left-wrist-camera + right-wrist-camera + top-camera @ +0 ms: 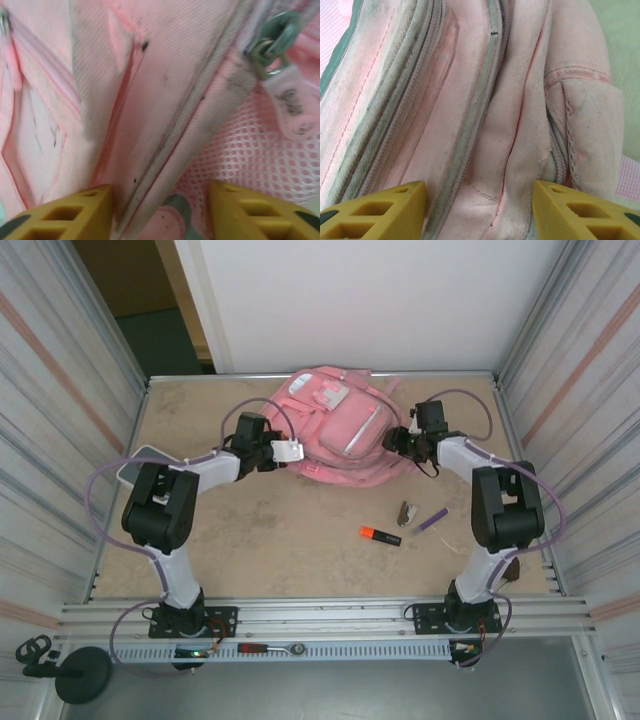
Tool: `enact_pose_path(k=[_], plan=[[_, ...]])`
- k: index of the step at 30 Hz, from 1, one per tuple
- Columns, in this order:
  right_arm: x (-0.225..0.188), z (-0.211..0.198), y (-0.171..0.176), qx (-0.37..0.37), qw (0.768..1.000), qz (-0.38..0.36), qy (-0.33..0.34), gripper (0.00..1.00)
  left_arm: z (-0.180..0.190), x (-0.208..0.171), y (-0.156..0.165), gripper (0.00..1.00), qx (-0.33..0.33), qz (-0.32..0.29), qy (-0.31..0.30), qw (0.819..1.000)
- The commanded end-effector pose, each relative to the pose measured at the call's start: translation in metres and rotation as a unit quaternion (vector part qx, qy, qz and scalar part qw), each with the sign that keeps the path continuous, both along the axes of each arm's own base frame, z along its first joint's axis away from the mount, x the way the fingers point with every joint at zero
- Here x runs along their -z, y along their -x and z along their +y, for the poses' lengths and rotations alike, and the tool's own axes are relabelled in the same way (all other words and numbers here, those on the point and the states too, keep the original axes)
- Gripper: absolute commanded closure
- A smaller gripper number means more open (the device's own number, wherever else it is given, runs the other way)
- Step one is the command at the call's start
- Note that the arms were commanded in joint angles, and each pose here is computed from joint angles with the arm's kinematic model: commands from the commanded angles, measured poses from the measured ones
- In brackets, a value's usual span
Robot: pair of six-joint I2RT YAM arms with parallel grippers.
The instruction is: Pack the student bag
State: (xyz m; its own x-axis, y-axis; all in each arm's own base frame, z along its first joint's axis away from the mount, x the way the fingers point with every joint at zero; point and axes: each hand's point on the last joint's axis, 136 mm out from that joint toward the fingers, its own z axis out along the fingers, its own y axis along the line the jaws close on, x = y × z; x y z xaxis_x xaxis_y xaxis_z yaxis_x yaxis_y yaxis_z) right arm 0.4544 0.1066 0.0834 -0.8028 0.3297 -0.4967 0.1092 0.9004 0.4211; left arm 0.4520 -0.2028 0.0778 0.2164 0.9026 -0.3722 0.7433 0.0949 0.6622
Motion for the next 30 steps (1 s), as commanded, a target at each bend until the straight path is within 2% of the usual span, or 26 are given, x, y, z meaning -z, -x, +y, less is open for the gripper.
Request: enact_pose_path(k=[1,4,7,13,16,24,27,30], plan=[[0.013,-0.015,-0.009,0.0,0.999,0.015,0.042,0.48,-0.023,-0.005,-0.007,0.6,0.037,-0.035,0.001,0.999],[0.009,-0.015,-0.021,-0.01,0.999,0.009,0.042,0.52,-0.03,-0.003,-0.003,0.76,0.043,-0.036,0.014,0.998],[0.003,-0.014,-0.031,-0.027,0.998,0.006,0.054,0.54,-0.034,-0.006,0.0,0.87,0.045,-0.039,0.03,0.998],[-0.005,-0.013,-0.042,-0.043,0.998,-0.001,0.054,0.54,-0.044,-0.011,0.018,1.0,0.047,-0.017,0.048,0.998],[-0.005,-0.007,-0.047,-0.058,0.997,0.0,0.044,0.52,-0.052,-0.013,0.04,1.0,0.05,-0.001,0.057,0.997],[-0.008,0.039,-0.066,-0.131,0.991,0.001,-0.001,0.48,-0.076,-0.012,0.114,1.0,0.056,0.046,0.083,0.994],[-0.016,0.046,-0.073,-0.136,0.991,0.0,0.015,0.46,-0.084,-0.015,0.125,1.0,0.04,0.062,0.09,0.993],[-0.027,0.036,-0.073,-0.116,0.991,0.003,0.069,0.43,-0.089,-0.021,0.133,1.0,0.031,0.087,0.113,0.989]])
